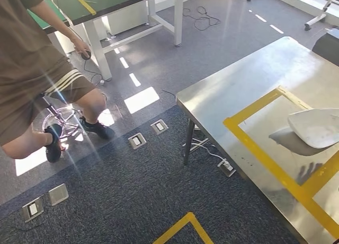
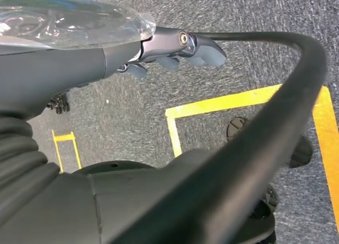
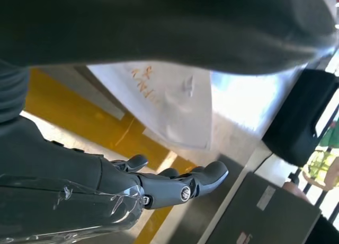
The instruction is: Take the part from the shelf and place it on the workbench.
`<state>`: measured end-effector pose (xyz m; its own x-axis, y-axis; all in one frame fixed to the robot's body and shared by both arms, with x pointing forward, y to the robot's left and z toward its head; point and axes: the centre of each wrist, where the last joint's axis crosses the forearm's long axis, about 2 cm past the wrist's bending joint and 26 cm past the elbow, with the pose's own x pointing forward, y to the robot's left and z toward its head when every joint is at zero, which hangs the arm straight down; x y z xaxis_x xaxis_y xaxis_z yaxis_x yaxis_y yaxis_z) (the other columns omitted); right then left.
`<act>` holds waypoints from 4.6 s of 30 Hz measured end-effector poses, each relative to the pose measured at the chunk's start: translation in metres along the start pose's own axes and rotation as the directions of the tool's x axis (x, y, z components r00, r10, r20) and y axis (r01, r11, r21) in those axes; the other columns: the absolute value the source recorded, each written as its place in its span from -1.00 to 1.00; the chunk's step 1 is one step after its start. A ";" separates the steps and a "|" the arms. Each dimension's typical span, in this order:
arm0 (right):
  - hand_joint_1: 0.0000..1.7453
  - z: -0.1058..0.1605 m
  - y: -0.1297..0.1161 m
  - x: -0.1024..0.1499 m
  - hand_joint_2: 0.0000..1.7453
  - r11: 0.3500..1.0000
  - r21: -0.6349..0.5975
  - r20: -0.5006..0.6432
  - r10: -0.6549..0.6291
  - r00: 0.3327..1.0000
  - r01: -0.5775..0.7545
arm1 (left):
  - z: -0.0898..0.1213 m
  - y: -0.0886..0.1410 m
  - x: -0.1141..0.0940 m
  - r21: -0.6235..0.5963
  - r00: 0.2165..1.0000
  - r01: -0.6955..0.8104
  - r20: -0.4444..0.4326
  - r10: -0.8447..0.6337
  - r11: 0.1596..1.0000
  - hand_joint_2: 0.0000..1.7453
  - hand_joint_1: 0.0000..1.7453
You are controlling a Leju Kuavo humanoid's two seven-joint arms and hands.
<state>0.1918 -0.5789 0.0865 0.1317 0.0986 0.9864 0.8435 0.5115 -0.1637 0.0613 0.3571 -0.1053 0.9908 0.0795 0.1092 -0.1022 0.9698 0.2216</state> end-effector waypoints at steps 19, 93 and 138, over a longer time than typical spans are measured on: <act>-1.00 0.016 0.073 0.073 -1.00 0.860 0.443 0.176 -0.360 0.916 0.253 | 0.000 0.001 0.002 0.009 1.000 -0.016 0.001 0.016 1.000 -1.00 -1.00; -1.00 0.329 0.272 0.163 -1.00 -0.266 0.964 -0.197 -0.658 0.727 0.021 | 0.000 -0.002 0.002 0.033 1.000 -0.010 -0.023 0.011 0.999 -1.00 -1.00; -1.00 0.332 0.272 0.156 -1.00 -0.268 0.963 -0.208 -0.642 0.738 0.037 | 0.001 -0.003 0.001 0.033 0.999 -0.010 -0.032 0.011 0.999 -1.00 -1.00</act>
<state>0.2687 -0.1408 0.1908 -0.3362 -0.4327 0.8365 -0.7228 0.6880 0.0654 0.0625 0.3543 -0.1053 0.9920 0.0970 0.0809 -0.1145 0.9609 0.2522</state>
